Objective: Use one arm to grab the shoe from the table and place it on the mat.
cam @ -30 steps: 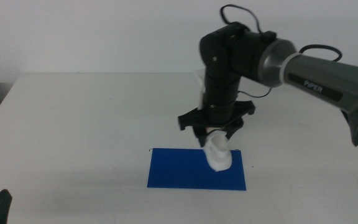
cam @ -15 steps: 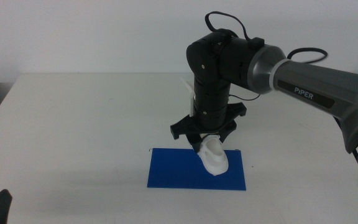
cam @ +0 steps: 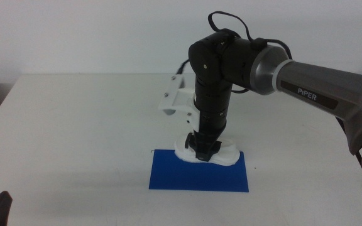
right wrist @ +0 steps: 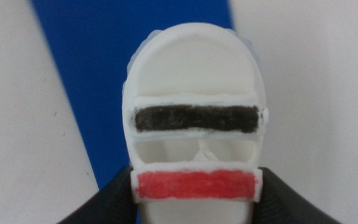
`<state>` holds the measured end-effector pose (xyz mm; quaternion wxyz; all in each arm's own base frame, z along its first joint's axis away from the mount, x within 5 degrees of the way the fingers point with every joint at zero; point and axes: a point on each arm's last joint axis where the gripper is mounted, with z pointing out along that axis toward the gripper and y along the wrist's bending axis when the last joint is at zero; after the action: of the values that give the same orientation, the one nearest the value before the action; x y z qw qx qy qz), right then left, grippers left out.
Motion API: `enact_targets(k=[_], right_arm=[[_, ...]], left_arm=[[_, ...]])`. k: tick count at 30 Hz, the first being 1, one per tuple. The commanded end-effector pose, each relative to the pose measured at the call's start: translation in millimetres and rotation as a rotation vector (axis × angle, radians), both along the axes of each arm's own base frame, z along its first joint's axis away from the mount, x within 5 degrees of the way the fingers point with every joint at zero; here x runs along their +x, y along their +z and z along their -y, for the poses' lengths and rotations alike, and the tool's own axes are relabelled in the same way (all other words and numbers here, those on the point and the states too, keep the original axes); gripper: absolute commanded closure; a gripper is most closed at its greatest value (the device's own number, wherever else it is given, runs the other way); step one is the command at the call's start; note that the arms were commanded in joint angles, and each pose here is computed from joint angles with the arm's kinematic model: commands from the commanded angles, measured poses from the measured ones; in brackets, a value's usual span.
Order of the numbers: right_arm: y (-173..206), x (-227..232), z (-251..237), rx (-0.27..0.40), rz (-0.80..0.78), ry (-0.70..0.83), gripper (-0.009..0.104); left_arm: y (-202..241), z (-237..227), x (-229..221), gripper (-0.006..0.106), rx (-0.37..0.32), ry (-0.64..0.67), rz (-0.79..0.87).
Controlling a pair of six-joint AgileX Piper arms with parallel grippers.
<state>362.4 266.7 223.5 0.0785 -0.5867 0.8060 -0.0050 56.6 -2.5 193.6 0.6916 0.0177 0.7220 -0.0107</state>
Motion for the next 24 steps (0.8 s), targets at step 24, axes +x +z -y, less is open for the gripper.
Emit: enact_targets(k=[24], right_arm=[[3, 2, -10, 0.053, 0.023, 0.221, 0.099]], left_arm=[[6, 0, -1, 0.007, -0.018, 0.001, 0.087]])
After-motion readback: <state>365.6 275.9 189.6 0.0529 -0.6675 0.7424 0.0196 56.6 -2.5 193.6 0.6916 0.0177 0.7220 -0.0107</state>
